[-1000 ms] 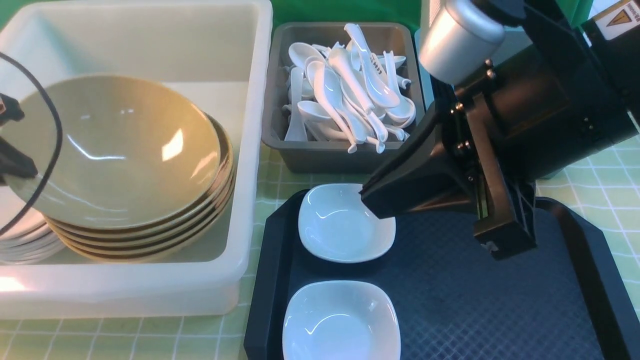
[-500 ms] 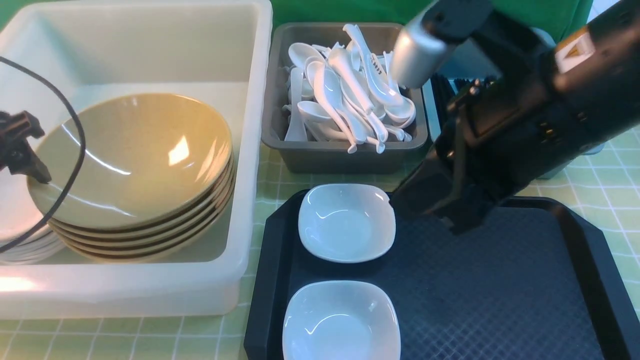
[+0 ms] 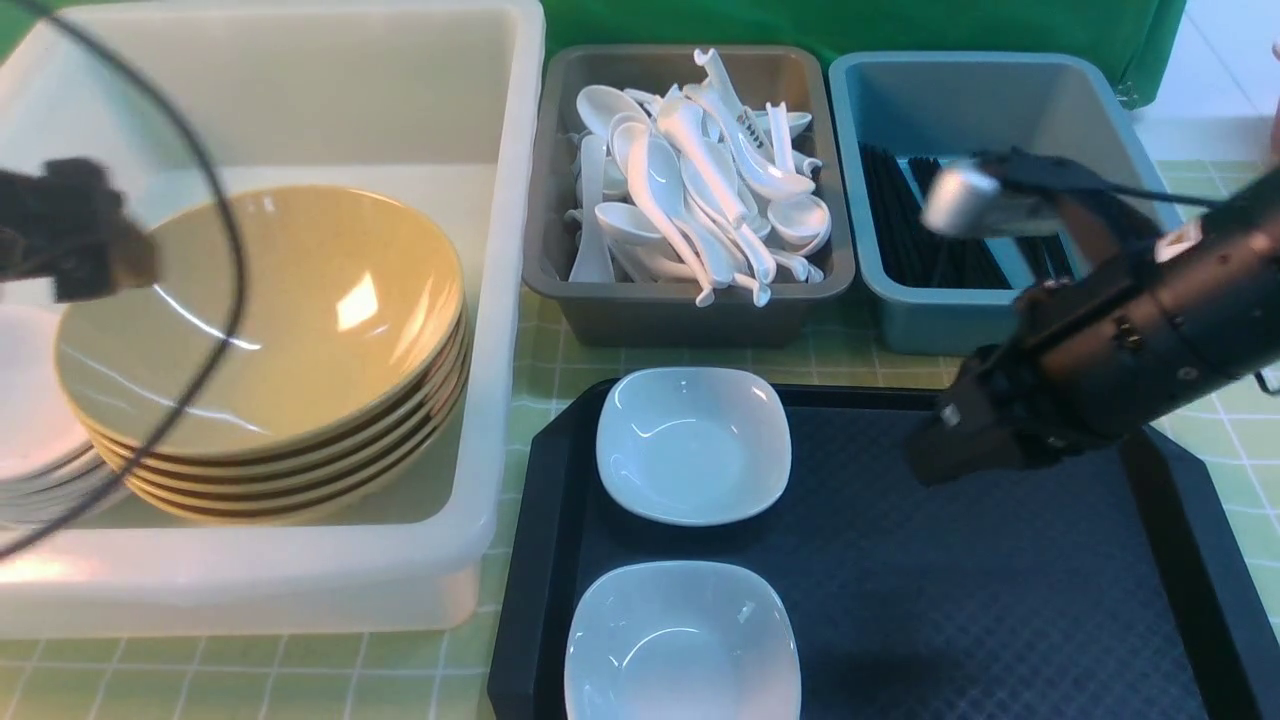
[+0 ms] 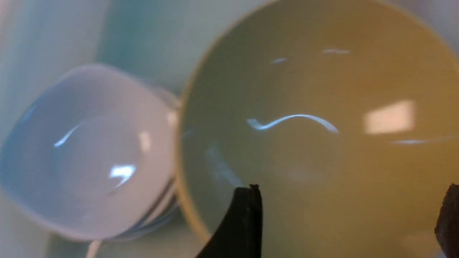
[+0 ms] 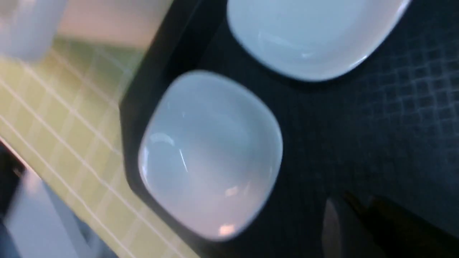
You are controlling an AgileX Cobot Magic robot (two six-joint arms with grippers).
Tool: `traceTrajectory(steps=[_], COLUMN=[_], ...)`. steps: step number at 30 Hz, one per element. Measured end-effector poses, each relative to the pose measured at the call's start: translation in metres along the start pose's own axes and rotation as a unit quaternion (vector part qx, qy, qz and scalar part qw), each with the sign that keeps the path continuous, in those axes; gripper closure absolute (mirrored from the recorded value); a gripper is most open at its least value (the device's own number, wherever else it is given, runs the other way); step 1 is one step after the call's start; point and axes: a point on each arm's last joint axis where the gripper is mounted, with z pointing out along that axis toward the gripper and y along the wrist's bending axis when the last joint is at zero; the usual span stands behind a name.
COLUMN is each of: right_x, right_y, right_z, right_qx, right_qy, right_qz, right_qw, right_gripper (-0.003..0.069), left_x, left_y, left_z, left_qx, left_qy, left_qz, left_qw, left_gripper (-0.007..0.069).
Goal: On green table put chopsticks spoon bowls plates into blue grey white boxes.
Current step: 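Place the tan bowl onto the bowl stack in the left bin with the left gripper, then reach for and grasp the small white dish on the black tray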
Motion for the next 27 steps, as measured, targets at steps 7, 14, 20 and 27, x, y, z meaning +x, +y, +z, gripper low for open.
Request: traceTrajectory(steps=[7,14,20,27], right_x=[0.002,-0.001,-0.009,-0.014], right_y=[-0.028,-0.045,-0.053,-0.061], right_z=[0.009,0.038,0.068,0.11], right_qx=[-0.022,-0.043,-0.067,-0.083], right_qy=[-0.086,-0.084,-0.099,-0.123], right_qz=[0.112,0.176,0.208,0.227], right_qw=[0.99,0.98,0.971,0.963], right_gripper=[0.048,0.0316,0.0277,0.0276], left_x=[0.011,0.023,0.034,0.037], left_y=[-0.069,-0.098,-0.099,-0.099], left_z=[-0.02,-0.022,-0.012,-0.009], left_qx=[0.175,0.256,0.263,0.265], left_qy=[-0.015,-0.008,0.013,0.018], left_qz=[0.173,0.278,0.27,0.268], left_qw=[0.969,0.926,0.926,0.926], left_gripper=[0.0075,0.0183,0.0242,0.0307])
